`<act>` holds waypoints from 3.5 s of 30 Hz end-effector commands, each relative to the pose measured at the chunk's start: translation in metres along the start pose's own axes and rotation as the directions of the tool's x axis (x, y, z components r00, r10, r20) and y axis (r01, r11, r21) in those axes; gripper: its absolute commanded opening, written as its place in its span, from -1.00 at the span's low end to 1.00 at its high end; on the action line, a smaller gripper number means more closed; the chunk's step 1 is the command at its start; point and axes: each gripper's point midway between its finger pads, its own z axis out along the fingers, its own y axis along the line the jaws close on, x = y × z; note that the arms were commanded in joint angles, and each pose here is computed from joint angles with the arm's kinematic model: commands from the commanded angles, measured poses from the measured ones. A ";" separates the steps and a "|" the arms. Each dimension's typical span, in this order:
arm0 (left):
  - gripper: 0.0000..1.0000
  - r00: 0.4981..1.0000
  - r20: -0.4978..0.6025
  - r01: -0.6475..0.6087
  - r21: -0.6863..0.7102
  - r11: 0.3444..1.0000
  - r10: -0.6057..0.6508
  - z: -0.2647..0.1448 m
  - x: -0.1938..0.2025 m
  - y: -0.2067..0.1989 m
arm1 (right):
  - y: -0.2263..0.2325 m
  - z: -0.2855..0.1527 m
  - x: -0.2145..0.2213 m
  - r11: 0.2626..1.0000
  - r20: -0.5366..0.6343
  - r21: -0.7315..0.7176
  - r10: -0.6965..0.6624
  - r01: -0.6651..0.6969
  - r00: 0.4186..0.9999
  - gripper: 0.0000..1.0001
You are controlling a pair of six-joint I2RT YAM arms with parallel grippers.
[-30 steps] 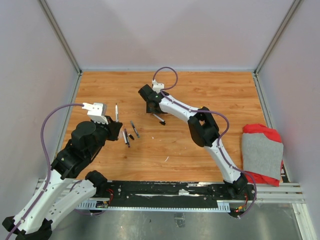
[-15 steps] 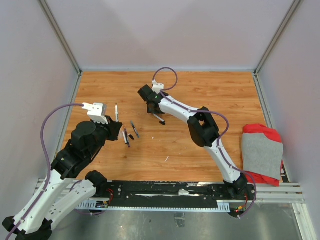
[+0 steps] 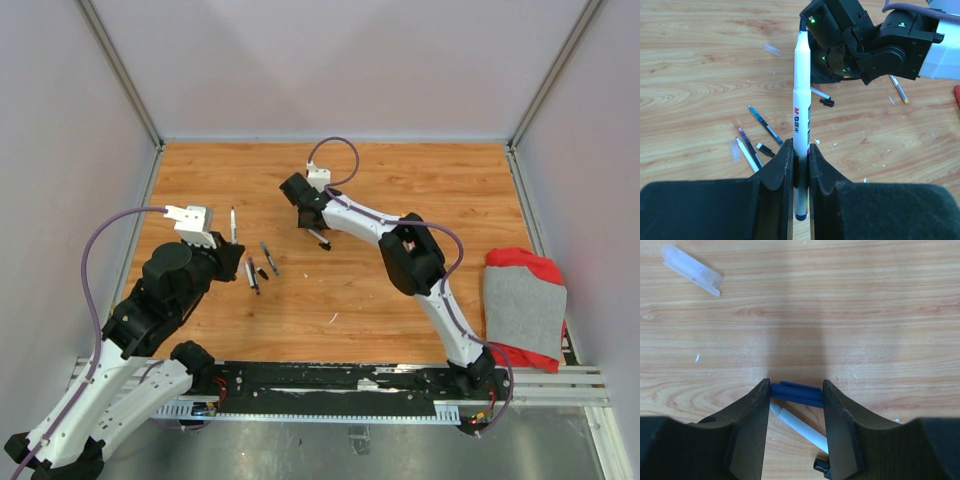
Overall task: Insert the pens into the pen caps
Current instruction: Adjust the pen cap at the center of the board, then insert the pen cap onto the pen.
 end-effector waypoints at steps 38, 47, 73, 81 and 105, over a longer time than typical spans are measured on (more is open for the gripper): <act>-0.99 1.000 0.020 -0.003 -0.001 1.000 0.003 0.004 -0.004 0.000 | -0.132 -0.131 0.125 0.507 -0.012 -0.541 -0.803 0.671 0.597 -0.05; -0.99 1.000 0.019 -0.002 -0.008 1.000 0.002 0.004 -0.004 0.001 | -0.130 -0.121 0.155 0.403 -0.052 -0.561 -0.889 0.723 0.456 0.05; -0.99 1.000 0.023 0.003 -0.028 1.000 -0.003 0.004 -0.004 0.005 | -0.111 -0.199 0.011 0.812 0.431 -0.300 -0.353 0.500 0.831 0.97; -0.99 1.000 0.017 0.001 -0.026 1.000 -0.001 0.005 -0.003 0.004 | -0.158 -0.178 0.009 0.902 0.281 -0.035 -0.404 0.430 0.871 0.97; -0.99 0.999 0.043 0.009 -0.021 1.000 -0.009 -0.001 -0.008 0.004 | -0.188 -0.182 0.017 0.971 0.186 0.049 -0.241 0.236 0.953 0.97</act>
